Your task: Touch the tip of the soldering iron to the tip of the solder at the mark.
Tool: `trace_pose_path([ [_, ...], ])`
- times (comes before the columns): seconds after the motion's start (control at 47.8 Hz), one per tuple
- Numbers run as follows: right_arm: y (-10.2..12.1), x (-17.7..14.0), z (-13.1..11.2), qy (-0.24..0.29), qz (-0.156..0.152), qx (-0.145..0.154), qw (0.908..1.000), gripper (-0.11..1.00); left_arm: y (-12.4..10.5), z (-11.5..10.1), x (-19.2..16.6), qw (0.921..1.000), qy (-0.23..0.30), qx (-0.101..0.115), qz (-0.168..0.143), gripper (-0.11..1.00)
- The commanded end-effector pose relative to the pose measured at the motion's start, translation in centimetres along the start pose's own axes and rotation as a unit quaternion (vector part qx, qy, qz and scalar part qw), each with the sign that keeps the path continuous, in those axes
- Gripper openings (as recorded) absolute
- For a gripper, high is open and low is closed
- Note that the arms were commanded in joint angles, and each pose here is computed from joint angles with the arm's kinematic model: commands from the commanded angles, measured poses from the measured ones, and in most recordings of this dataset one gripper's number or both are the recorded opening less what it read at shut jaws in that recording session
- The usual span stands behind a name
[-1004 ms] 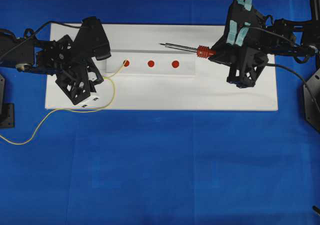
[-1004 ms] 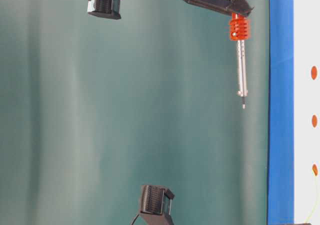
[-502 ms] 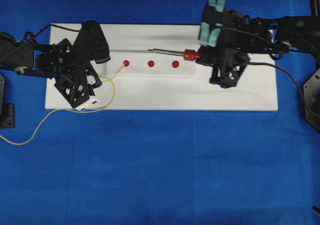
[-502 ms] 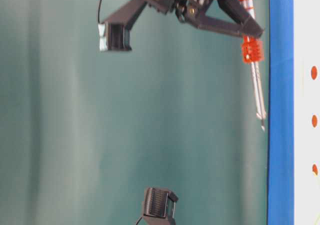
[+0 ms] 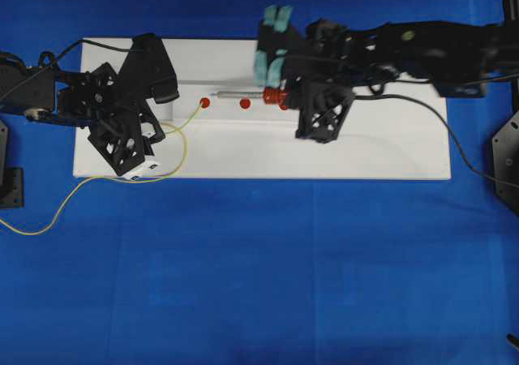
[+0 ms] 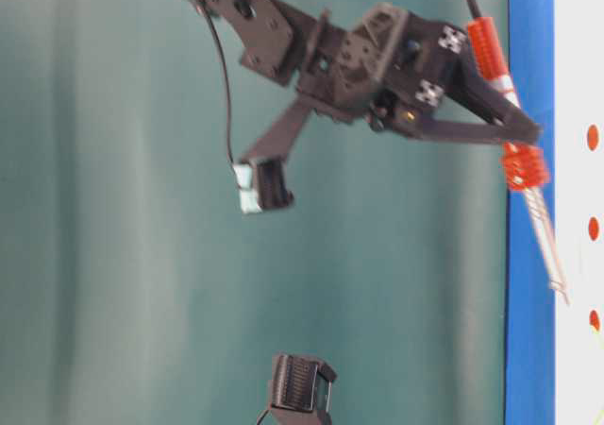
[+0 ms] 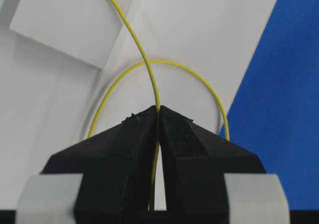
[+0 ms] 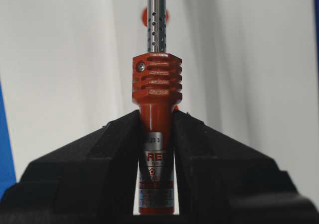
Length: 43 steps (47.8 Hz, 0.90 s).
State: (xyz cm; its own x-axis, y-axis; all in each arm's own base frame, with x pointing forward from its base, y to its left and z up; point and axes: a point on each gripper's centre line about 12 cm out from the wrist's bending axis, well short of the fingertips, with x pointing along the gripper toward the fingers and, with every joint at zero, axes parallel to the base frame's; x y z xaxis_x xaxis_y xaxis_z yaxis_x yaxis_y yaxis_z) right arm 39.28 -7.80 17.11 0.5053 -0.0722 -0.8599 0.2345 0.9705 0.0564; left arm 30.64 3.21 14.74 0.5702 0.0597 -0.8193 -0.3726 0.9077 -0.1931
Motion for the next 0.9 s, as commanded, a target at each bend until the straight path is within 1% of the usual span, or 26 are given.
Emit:
trace_pose_path([
  [0.0, 0.01, -0.46, 1.48, -0.015, -0.001, -0.002, 0.9999, 0.06, -0.3, 0.72, -0.52, 0.9999, -0.014, 0.001, -0.005, 0.01],
  [0.46, 0.21, 0.4, 0.91, 0.006, 0.0, -0.005, 1.0, 0.06, -0.28, 0.66, -0.51, 0.9999, -0.014, 0.002, -0.005, 0.01],
  [0.878, 0.37, 0.44, 0.93, 0.006, 0.0, -0.009, 0.9999, 0.06, -0.41, 0.74, -0.54, 0.9999, -0.015, 0.003, -0.006, 0.01],
])
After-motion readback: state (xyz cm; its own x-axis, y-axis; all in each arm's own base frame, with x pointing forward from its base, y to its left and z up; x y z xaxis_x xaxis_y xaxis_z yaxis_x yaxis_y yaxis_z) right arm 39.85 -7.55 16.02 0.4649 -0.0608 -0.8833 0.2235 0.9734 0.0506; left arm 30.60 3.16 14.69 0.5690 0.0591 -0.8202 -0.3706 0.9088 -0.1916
